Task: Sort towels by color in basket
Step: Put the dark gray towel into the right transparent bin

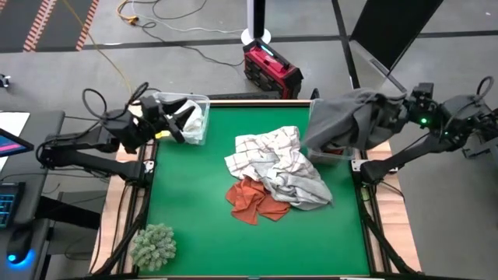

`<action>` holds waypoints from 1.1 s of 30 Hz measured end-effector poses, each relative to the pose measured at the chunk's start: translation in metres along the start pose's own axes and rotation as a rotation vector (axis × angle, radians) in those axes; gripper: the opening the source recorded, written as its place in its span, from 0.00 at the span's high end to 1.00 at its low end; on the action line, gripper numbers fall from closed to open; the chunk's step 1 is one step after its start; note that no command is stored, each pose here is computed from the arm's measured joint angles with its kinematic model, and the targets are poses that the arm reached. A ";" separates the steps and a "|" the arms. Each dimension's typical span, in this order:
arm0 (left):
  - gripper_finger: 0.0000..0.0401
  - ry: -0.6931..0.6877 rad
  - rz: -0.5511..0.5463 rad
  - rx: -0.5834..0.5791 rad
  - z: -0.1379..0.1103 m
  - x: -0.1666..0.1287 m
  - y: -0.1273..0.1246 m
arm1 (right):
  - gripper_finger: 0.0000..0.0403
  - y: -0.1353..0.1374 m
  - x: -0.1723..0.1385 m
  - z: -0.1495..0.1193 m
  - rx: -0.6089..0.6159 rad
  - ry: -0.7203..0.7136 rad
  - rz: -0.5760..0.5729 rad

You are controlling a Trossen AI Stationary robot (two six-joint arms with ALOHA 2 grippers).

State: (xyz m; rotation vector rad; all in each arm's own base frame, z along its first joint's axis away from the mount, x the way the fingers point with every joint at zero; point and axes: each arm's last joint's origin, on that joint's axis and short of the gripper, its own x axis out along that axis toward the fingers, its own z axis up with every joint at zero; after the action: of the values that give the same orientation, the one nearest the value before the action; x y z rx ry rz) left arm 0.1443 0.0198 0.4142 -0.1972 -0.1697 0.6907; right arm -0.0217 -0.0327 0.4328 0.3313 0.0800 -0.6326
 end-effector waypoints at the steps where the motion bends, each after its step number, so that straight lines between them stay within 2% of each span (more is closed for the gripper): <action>1: 0.52 -0.006 0.001 0.003 0.001 -0.001 0.001 | 0.92 -0.002 -0.001 0.000 -0.001 -0.002 0.001; 6: 0.52 -0.024 0.003 0.048 0.005 -0.005 0.004 | 0.92 -0.003 -0.001 -0.005 -0.038 0.036 0.010; 10: 0.52 -0.036 0.001 0.082 0.007 -0.007 0.006 | 0.92 -0.002 0.003 -0.011 -0.093 0.058 -0.040; 14: 0.52 -0.052 0.000 0.071 0.009 -0.008 0.006 | 0.92 -0.004 0.000 -0.006 -0.076 -0.016 -0.119; 19: 0.52 -0.052 0.000 0.069 0.009 -0.008 0.006 | 0.92 -0.001 -0.005 0.010 -0.113 -0.115 -0.116; 23: 0.52 -0.052 -0.001 0.064 0.009 -0.008 0.006 | 0.92 -0.006 -0.018 0.029 -0.159 -0.172 -0.039; 28: 0.52 -0.052 -0.001 0.057 0.009 -0.008 0.006 | 0.93 -0.021 -0.038 0.044 -0.125 -0.196 0.066; 33: 0.52 -0.052 -0.001 0.073 0.009 -0.008 0.006 | 0.93 -0.030 -0.046 0.048 -0.078 -0.171 0.164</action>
State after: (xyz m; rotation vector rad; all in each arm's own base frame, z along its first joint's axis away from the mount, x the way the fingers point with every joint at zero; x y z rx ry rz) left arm 0.1329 0.0203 0.4212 -0.1098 -0.1944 0.7005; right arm -0.0779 -0.0450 0.4778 0.2052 -0.0857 -0.4916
